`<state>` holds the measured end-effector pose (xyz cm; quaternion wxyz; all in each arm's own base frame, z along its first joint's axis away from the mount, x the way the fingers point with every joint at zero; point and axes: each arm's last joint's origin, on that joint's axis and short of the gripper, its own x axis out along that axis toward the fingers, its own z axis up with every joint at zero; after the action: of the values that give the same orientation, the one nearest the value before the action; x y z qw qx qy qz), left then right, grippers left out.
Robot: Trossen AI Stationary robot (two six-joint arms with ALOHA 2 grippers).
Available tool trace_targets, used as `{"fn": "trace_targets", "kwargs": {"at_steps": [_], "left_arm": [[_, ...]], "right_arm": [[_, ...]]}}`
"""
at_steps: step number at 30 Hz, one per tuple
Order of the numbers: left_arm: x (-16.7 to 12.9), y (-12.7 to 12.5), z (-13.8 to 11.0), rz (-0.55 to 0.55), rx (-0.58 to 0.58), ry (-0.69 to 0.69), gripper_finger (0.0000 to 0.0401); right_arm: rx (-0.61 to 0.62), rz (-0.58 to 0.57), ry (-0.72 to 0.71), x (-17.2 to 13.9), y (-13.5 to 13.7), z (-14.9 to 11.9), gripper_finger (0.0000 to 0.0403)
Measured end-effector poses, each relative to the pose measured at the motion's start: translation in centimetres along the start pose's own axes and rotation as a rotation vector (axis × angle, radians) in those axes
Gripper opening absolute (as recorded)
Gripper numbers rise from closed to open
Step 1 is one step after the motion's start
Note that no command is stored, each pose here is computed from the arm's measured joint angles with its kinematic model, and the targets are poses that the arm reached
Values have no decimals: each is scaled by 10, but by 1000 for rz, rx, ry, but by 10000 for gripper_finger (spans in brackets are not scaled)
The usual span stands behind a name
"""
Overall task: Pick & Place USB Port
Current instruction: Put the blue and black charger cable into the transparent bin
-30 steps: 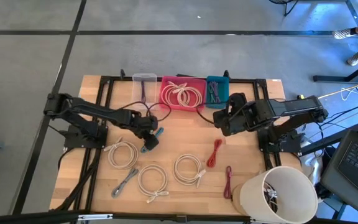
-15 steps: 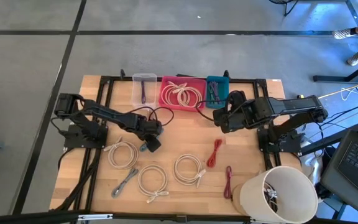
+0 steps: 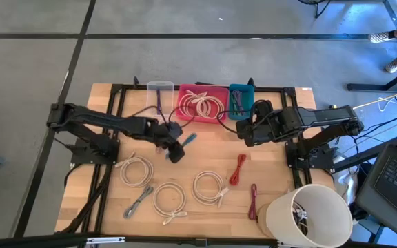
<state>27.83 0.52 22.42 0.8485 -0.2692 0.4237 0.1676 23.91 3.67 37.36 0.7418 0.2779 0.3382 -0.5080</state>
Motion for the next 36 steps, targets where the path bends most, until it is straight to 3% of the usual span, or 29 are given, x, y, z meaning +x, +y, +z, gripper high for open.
{"fn": "trace_targets", "kwargs": {"at_steps": [4, 7, 13, 18, 26, 36], "left_arm": [[-36, 2, 28, 52, 24, -130, 17], [-62, 18, 49, 139, -2, -201, 16], [-115, 67, 93, 259, -140, -374, 16], [-145, 115, 118, 282, -307, -460, 16], [-124, 187, 124, 229, -589, -309, 16], [-62, 219, 120, 287, -659, -35, 14]], "right_arm": [[-3, 0, 0, 0, 0, 0, 215], [-3, 0, 0, 0, 0, 0, 215], [-4, 0, 3, 0, 0, 0, 215], [-10, 1, 10, 0, 0, 0, 215], [-26, 1, 11, 0, 0, 0, 215], [-50, 4, 19, 0, 0, -1, 215]]}}
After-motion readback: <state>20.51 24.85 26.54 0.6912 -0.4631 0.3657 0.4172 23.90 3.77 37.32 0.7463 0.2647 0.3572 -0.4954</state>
